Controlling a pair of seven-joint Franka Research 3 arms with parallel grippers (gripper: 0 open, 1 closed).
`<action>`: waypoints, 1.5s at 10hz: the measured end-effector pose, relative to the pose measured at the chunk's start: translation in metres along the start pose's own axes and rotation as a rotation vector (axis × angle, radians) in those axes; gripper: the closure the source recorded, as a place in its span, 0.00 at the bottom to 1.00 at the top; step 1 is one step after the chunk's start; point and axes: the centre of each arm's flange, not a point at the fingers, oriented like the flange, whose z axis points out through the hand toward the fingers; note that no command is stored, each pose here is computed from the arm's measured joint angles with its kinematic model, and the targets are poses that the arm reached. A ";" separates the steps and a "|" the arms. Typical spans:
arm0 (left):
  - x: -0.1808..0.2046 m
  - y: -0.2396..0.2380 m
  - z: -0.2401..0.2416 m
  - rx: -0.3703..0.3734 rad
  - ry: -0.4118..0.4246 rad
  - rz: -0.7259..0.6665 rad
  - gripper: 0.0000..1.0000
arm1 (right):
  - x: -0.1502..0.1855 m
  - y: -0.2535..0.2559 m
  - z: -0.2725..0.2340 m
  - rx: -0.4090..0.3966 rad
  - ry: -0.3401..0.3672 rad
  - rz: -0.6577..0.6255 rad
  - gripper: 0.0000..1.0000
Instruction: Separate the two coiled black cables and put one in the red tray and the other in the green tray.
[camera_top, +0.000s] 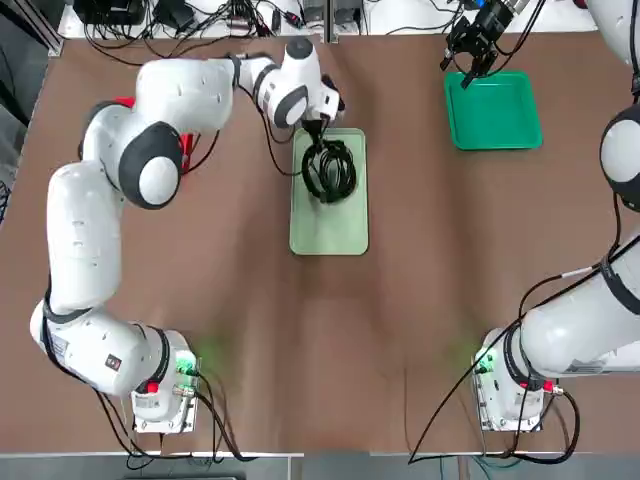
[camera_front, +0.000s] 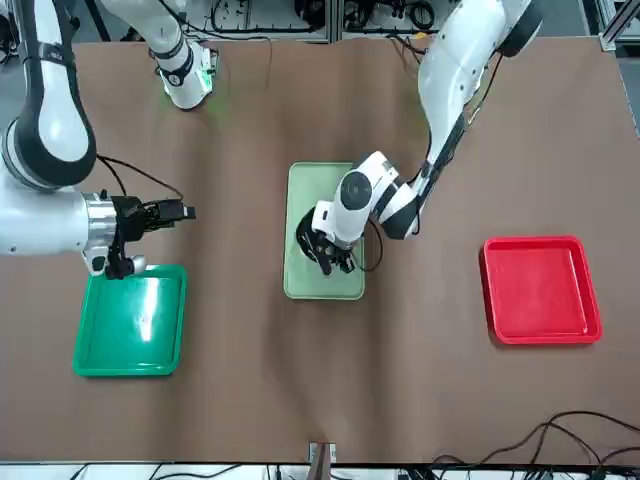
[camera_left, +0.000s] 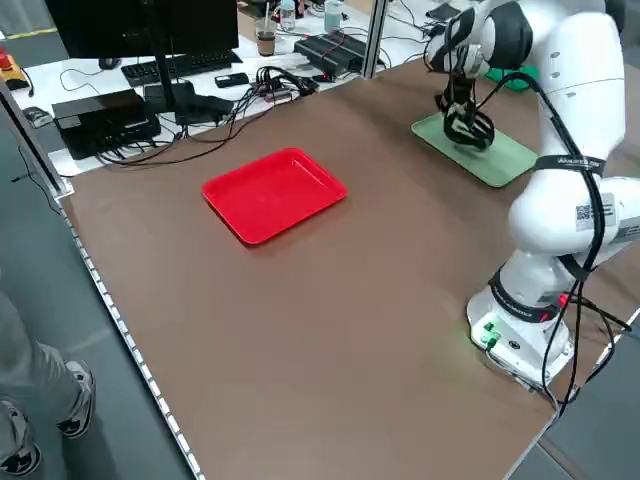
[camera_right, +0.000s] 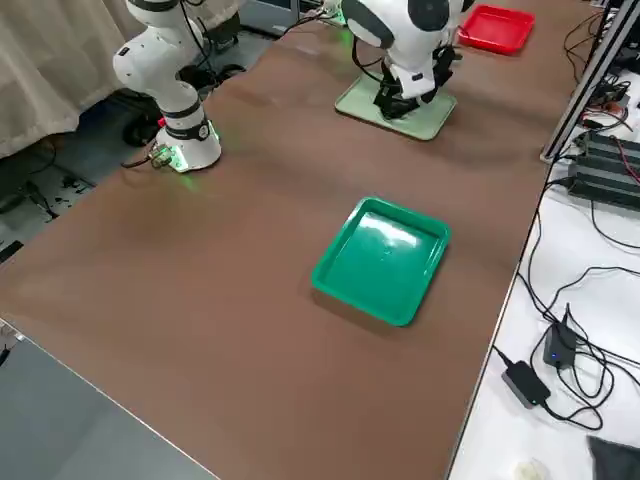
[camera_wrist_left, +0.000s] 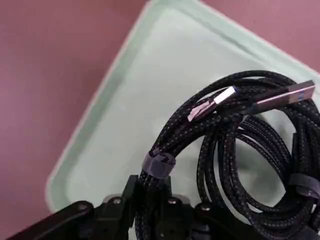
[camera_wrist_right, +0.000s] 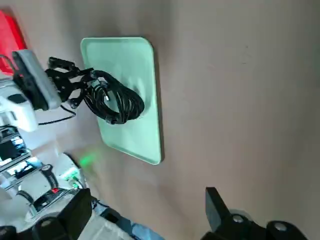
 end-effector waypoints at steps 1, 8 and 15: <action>0.002 -0.001 -0.026 0.017 -0.002 0.003 0.78 | 0.002 -0.003 0.003 0.042 -0.002 0.002 0.00; 0.018 0.004 -0.154 -0.004 -0.020 -0.046 0.78 | 0.035 0.005 0.059 0.459 0.028 -0.299 0.00; 0.022 0.010 -0.253 -0.031 0.022 -0.103 0.78 | 0.054 -0.003 0.169 0.786 0.030 -0.428 0.00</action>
